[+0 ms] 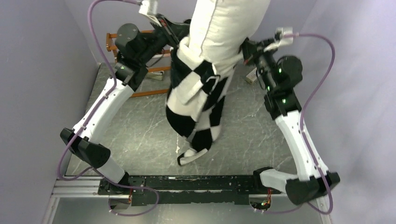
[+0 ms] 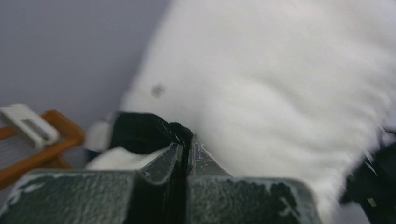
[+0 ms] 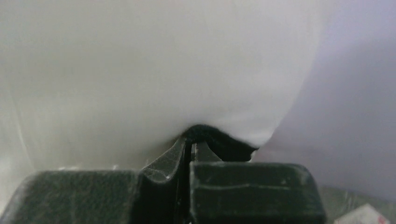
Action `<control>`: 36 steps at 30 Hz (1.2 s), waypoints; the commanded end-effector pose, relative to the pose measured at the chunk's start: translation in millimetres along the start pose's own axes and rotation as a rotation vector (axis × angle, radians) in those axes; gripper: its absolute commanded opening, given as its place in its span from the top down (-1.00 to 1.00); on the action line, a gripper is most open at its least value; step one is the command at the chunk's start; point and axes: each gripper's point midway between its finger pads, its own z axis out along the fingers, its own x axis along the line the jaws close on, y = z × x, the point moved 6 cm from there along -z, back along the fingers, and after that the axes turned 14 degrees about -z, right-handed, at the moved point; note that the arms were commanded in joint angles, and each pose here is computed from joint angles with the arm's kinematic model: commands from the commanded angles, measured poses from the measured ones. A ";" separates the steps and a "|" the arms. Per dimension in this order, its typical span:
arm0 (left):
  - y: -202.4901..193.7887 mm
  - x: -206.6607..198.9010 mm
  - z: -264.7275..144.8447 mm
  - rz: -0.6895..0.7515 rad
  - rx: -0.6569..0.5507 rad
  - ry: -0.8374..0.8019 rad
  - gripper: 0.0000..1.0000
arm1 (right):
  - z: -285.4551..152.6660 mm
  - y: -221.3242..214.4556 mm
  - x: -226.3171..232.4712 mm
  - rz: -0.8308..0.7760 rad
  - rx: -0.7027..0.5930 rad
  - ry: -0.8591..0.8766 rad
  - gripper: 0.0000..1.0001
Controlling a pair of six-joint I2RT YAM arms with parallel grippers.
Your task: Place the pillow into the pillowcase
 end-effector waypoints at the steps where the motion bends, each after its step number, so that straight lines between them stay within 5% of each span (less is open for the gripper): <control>1: -6.3 -138.4 -25.2 0.027 -0.019 -0.419 0.90 | 29.8 102.0 -11.6 -0.141 -0.215 -0.024 1.00; 4: 7.5 -115.7 -13.0 0.116 -0.133 -0.295 0.91 | -0.3 90.2 22.1 -0.051 -0.268 0.187 1.00; 7: 47.8 -66.5 3.9 0.125 -0.272 -0.161 0.90 | -28.6 62.7 29.8 -0.045 -0.400 0.172 1.00; 11: 55.0 -117.2 -24.2 0.158 -0.297 -0.645 0.90 | 11.2 87.0 2.2 -0.223 -0.379 0.001 1.00; 13: 39.7 -126.5 -35.4 0.179 -0.227 -0.692 0.90 | 13.5 127.3 4.1 -0.274 -0.447 0.023 1.00; 16: 18.9 -84.0 -45.9 0.205 -0.267 -0.470 0.91 | -2.9 140.7 15.2 -0.328 -0.499 0.105 1.00; 20: 39.0 5.5 -22.6 0.159 -0.362 -0.217 0.90 | -11.2 63.7 11.1 -0.338 -0.395 0.075 1.00; 24: 58.8 -0.7 -1.6 0.110 -0.373 -0.421 0.91 | 29.5 67.8 -6.5 -0.432 -0.351 -0.001 1.00; 30: 1.5 -77.1 -50.9 0.262 -0.256 -0.852 0.91 | 17.9 135.1 16.0 -0.507 -0.511 0.162 1.00; 32: -5.9 -78.2 -57.0 0.261 -0.250 -0.795 0.90 | 3.8 119.5 18.2 -0.483 -0.480 0.172 1.00; 36: 18.9 -34.9 -33.5 0.189 -0.386 -0.428 0.91 | -14.0 72.3 8.1 -0.342 -0.398 0.061 1.00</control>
